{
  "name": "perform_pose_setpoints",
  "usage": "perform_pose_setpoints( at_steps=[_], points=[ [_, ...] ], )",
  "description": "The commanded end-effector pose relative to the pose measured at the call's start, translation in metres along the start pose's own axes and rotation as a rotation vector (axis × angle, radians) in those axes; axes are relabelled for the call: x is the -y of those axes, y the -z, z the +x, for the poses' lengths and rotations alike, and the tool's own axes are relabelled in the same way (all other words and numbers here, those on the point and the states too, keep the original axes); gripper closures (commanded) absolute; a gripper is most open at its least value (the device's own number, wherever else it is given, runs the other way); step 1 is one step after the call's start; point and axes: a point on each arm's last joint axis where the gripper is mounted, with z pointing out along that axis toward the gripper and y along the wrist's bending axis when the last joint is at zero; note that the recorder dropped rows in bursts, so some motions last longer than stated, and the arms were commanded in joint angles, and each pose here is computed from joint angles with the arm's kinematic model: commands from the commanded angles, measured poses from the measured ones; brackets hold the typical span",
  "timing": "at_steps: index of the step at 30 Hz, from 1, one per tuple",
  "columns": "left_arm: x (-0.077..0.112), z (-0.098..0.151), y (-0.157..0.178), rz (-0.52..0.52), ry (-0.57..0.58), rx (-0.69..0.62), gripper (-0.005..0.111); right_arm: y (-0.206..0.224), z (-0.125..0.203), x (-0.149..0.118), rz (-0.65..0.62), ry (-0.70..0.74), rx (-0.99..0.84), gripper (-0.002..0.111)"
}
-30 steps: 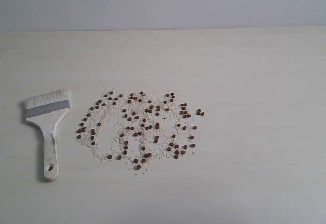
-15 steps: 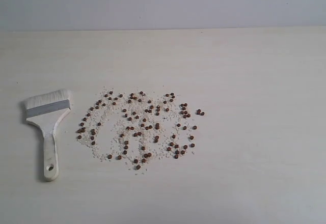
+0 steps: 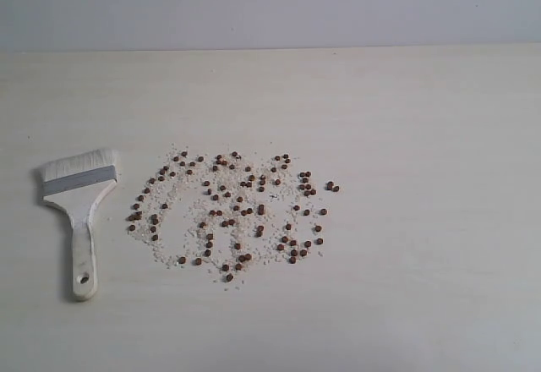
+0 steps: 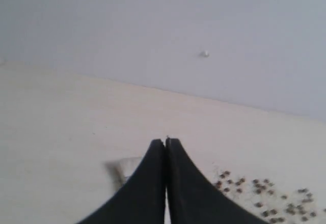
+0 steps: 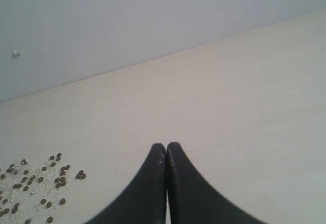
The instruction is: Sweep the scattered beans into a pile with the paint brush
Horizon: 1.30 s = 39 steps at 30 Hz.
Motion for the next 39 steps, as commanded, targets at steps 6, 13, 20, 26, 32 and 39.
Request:
perform_pose_setpoints(
  at_steps=[6,13,20,26,32,39],
  points=[
    [-0.002,-0.024,0.004,0.034,0.421,0.271,0.107,0.000,0.000,0.000,0.003,0.010,0.011,0.108],
    [0.019,-0.091,-0.003,0.049,0.314,0.309,0.107,0.000,0.000,0.000,0.003,0.010,0.011,0.108],
    [0.044,-0.124,-0.084,0.000,0.114,-0.315,0.107,0.000,0.000,0.000,0.003,0.010,0.011,0.108],
    [0.041,-0.098,-0.150,-0.077,0.034,-0.910,0.107,0.000,0.000,0.000,0.003,0.010,0.011,0.108],
    [0.049,-0.059,-0.172,-0.265,0.013,-1.078,0.107,0.000,0.000,0.000,0.003,0.010,0.011,0.108],
    [0.091,-0.017,-0.177,-0.342,-0.056,-1.137,0.107,0.000,0.000,0.000,0.003,0.010,0.011,0.108]
  ],
)
